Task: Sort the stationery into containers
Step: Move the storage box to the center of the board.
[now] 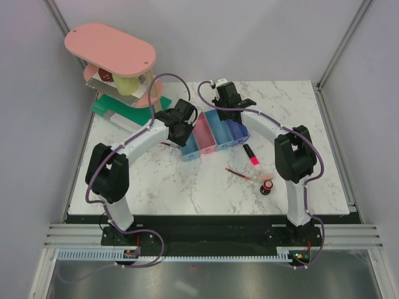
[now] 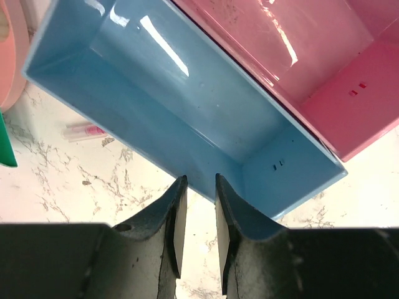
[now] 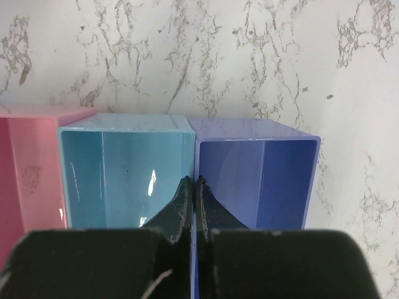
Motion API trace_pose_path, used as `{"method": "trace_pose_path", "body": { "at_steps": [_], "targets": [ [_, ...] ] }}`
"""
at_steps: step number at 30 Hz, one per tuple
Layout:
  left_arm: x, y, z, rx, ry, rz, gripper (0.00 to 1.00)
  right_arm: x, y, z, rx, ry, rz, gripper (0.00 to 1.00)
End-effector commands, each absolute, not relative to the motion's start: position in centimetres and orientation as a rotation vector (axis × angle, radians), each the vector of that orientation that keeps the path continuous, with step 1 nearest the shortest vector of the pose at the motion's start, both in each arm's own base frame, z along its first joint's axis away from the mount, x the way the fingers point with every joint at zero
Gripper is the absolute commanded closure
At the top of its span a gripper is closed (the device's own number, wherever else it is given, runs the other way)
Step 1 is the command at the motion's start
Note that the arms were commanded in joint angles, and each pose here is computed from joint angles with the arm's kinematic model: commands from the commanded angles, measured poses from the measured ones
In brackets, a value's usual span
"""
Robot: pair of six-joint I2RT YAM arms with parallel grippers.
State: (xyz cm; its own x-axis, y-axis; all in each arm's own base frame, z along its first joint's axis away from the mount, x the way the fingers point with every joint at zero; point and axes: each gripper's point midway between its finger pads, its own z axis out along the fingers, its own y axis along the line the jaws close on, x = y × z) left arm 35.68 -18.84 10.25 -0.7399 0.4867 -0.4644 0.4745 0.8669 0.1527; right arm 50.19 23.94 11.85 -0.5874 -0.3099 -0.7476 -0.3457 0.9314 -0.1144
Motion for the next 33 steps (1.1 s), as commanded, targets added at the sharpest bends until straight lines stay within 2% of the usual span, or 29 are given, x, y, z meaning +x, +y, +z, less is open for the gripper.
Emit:
{"method": "trace_pose_path", "body": {
  "at_steps": [1, 7, 22, 33],
  "targets": [
    [37.3, -19.9, 11.6, 0.735, 2.466, 0.014, 0.69, 51.0, 21.5, 10.7, -0.448, 2.269, -0.037, 1.00],
    [37.9, -20.7, 12.0, 0.754, 2.441, -0.010, 0.69, 52.0, 20.0, 9.9, -0.416, 2.279, -0.071, 1.00],
    [43.2, -23.3, 11.9, 0.789, 2.380, 0.015, 0.69, 53.7, 16.5, 8.0, -0.353, 2.310, -0.138, 1.00],
    [44.4, -23.9, 10.9, 0.805, 2.369, 0.026, 0.69, 54.7, 14.8, 7.0, -0.319, 2.328, -0.148, 1.00]
  ]
}}
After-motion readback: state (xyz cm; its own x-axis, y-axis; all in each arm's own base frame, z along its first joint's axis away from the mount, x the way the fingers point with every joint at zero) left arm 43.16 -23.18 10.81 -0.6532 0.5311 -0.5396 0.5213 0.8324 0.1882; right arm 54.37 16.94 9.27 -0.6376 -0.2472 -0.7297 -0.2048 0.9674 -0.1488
